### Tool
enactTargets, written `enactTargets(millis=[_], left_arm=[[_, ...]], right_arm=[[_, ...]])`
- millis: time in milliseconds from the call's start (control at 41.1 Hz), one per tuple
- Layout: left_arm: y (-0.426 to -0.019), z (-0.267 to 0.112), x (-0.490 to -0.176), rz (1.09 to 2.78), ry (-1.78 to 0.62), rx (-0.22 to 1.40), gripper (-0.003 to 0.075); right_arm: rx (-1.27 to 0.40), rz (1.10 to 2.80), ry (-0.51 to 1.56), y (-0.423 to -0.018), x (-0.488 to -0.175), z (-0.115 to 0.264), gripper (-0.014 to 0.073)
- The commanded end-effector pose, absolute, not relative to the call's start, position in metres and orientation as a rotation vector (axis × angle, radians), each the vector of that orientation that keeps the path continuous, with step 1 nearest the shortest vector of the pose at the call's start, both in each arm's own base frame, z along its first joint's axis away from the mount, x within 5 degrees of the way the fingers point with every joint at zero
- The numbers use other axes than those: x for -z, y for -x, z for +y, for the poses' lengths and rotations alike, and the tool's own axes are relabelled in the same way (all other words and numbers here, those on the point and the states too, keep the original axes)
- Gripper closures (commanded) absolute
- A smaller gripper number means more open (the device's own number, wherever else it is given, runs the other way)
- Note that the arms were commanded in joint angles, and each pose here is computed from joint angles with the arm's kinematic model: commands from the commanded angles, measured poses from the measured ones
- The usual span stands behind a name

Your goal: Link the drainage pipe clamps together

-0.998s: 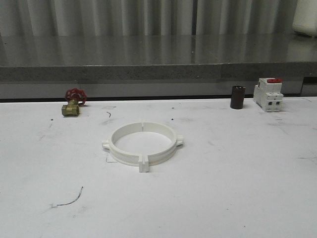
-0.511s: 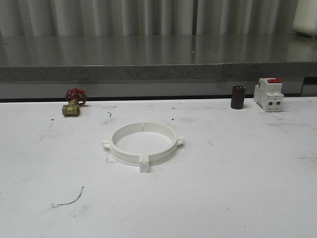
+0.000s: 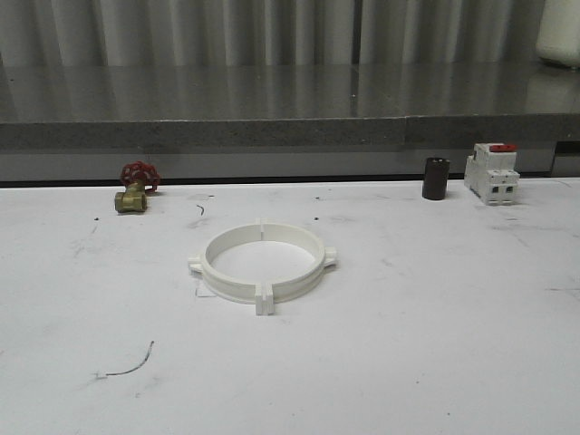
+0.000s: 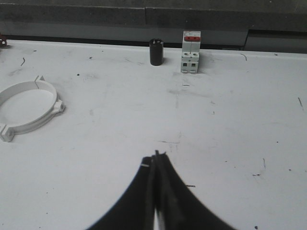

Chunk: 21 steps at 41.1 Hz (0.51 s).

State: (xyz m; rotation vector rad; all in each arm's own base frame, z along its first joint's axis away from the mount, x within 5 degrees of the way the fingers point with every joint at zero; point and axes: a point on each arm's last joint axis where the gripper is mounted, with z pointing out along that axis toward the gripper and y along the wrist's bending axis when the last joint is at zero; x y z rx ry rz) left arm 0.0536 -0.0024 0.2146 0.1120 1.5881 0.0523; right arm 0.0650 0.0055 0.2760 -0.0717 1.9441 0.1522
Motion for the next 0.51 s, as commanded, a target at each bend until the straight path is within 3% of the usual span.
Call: enactTargets(millis=[0, 170, 487], left_arm=[[-0.053, -0.001, -0.219, 1.498, -0.092, -0.076, 0.0741], [-0.055, -0.001, -0.204, 1.558, -0.096, -0.073, 0.0741], [-0.055, -0.001, -0.204, 1.556, -0.096, -0.073, 0.0741]], right_arm=[[-0.142, 1.850, 0.101, -0.067, -0.291, 0.006, 0.0711], [-0.142, 1.850, 0.101, -0.067, -0.291, 0.006, 0.0711], [-0.142, 1.850, 0.101, -0.067, -0.291, 0.006, 0.0711]])
